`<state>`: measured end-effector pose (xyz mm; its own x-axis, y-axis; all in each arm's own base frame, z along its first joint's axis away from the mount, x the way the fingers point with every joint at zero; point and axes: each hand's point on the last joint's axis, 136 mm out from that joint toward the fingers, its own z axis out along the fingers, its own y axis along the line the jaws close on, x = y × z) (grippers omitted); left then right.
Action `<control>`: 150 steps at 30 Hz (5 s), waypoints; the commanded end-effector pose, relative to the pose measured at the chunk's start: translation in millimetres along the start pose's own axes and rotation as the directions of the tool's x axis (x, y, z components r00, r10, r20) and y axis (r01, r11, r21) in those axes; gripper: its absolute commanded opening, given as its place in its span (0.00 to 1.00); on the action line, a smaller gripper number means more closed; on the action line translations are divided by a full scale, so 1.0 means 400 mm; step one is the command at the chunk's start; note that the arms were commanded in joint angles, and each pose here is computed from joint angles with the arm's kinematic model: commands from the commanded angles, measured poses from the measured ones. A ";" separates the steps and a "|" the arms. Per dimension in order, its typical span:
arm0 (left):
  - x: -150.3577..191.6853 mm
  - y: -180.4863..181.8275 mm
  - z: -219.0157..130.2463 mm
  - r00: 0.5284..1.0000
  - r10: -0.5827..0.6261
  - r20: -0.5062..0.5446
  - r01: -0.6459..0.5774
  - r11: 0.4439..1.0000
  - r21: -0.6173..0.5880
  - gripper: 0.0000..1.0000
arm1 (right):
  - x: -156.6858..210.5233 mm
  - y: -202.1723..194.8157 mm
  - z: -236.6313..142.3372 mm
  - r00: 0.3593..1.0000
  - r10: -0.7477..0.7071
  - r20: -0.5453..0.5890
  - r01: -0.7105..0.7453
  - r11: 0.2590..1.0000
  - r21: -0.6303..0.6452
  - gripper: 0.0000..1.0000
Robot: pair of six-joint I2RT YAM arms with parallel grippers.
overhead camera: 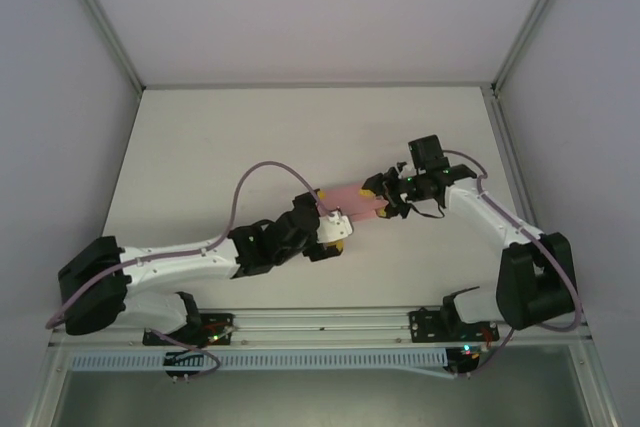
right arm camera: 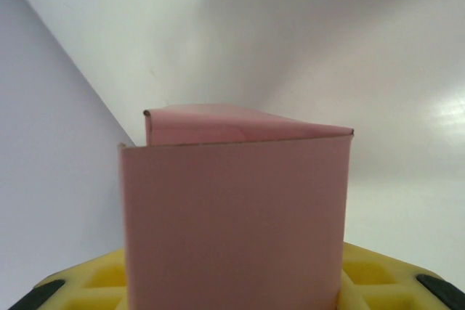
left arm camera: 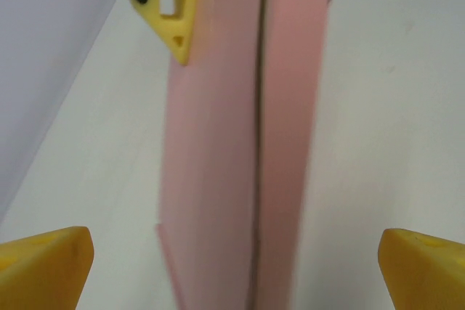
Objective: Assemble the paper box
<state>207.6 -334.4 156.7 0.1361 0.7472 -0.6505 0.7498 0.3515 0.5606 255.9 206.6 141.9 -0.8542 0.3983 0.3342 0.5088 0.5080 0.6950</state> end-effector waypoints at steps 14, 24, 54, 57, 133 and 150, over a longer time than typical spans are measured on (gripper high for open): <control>-0.013 0.024 0.018 0.998 0.048 0.031 -0.045 0.995 -0.089 0.99 | 0.045 0.046 -0.003 0.982 0.132 -0.137 -0.147 0.984 -0.102 0.30; -0.035 0.011 0.008 0.996 0.053 0.073 -0.050 0.998 -0.043 0.67 | 0.079 0.037 -0.019 0.981 0.107 -0.163 -0.121 0.990 -0.077 0.32; 0.138 -0.032 -0.069 0.969 0.024 -0.246 0.052 0.953 0.299 0.31 | -0.082 0.179 -0.371 0.481 -0.536 0.694 0.595 0.781 0.191 1.00; 0.160 -0.047 -0.070 0.959 0.018 -0.284 0.088 0.930 0.356 0.31 | -0.035 0.204 -0.355 0.414 -0.624 0.663 0.725 0.666 0.174 1.00; 0.228 -0.033 0.046 0.896 -0.013 -0.444 0.238 0.858 0.455 0.35 | 0.186 0.112 0.057 0.608 -0.788 -0.095 0.790 0.612 -0.015 0.00; 0.220 -0.038 0.051 0.903 -0.010 -0.429 0.232 0.852 0.469 0.35 | 0.132 0.106 0.058 0.504 -0.855 0.120 0.856 0.513 0.058 0.00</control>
<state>216.0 -289.2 91.3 -0.1394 0.9020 -0.4085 0.9789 0.1879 0.0807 240.8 247.4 137.6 -0.9527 -0.0505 -0.2998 -0.2331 0.7543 0.6137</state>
